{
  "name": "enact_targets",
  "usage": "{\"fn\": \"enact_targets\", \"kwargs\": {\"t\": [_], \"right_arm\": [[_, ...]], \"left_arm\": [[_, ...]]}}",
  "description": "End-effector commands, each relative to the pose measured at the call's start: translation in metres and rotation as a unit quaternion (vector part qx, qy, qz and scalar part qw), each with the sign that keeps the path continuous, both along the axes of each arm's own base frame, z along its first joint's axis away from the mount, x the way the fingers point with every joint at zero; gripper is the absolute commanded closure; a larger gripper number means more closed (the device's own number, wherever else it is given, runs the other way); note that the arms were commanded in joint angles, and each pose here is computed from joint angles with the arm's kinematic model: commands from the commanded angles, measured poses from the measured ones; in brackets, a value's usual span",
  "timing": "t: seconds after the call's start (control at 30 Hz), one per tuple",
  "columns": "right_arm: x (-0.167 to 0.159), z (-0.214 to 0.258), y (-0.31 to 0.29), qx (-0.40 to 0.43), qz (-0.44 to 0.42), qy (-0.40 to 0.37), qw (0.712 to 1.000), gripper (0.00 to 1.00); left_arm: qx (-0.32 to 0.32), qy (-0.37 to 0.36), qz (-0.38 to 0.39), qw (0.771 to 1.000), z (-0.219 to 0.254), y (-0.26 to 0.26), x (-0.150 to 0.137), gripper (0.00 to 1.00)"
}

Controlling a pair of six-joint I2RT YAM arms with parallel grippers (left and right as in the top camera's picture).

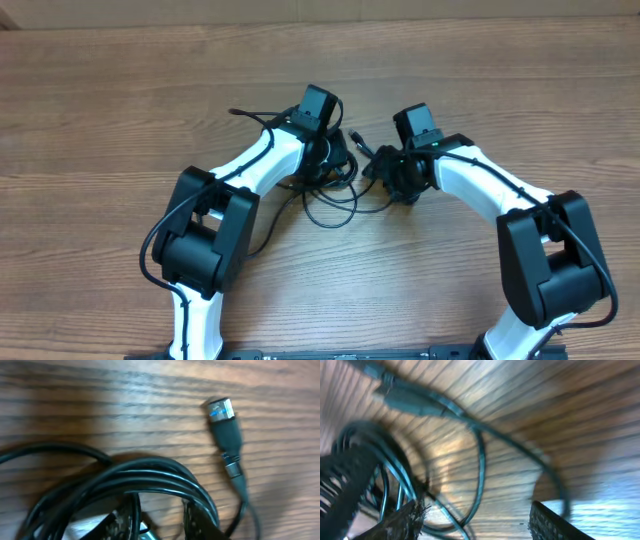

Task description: Untangle cables

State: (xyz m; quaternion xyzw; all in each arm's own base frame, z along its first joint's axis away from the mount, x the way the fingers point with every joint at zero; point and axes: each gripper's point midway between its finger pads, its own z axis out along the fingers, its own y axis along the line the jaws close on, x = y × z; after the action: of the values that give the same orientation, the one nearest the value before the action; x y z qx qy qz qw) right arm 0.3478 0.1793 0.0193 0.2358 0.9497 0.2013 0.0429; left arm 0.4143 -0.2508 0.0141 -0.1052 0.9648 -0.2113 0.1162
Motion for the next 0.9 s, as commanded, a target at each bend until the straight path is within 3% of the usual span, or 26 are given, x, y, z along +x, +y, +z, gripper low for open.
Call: {"fn": "enact_targets", "kwargs": {"t": [0.0, 0.1, 0.2, 0.4, 0.5, 0.67, 0.73, 0.87], "right_arm": [[-0.003, 0.005, 0.007, -0.006, 0.019, -0.014, 1.000, 0.33], [-0.001, 0.005, 0.004, -0.010, 0.010, -0.017, 1.000, 0.33], [0.005, 0.020, 0.016, 0.032, 0.073, -0.053, 0.995, 0.37], [0.028, 0.053, -0.038, 0.044, 0.000, -0.083, 0.996, 0.33], [0.028, 0.047, -0.066, 0.026, -0.034, -0.065, 0.997, 0.30], [0.020, 0.038, -0.085, -0.021, -0.051, -0.043, 0.998, 0.28], [0.016, 0.035, -0.090, -0.037, -0.055, -0.035, 0.997, 0.28], [0.015, 0.034, -0.092, -0.042, -0.056, -0.034, 0.997, 0.28]], "left_arm": [[-0.028, 0.015, 0.022, 0.999, 0.001, -0.011, 0.000, 0.65], [-0.033, 0.008, 0.022, 0.999, 0.003, -0.013, 0.003, 0.63], [-0.053, 0.000, 0.013, 0.998, 0.013, -0.021, 0.008, 0.62], [-0.045, -0.002, 0.004, 0.999, 0.032, -0.026, 0.013, 0.56], [-0.016, -0.013, 0.008, 1.000, 0.025, -0.030, 0.010, 0.59], [0.044, -0.024, 0.005, 0.999, 0.014, -0.033, -0.002, 0.76], [0.076, -0.026, 0.013, 0.997, 0.010, -0.023, -0.004, 0.76], [0.076, -0.028, 0.013, 0.997, 0.010, -0.025, -0.004, 0.75]]}}
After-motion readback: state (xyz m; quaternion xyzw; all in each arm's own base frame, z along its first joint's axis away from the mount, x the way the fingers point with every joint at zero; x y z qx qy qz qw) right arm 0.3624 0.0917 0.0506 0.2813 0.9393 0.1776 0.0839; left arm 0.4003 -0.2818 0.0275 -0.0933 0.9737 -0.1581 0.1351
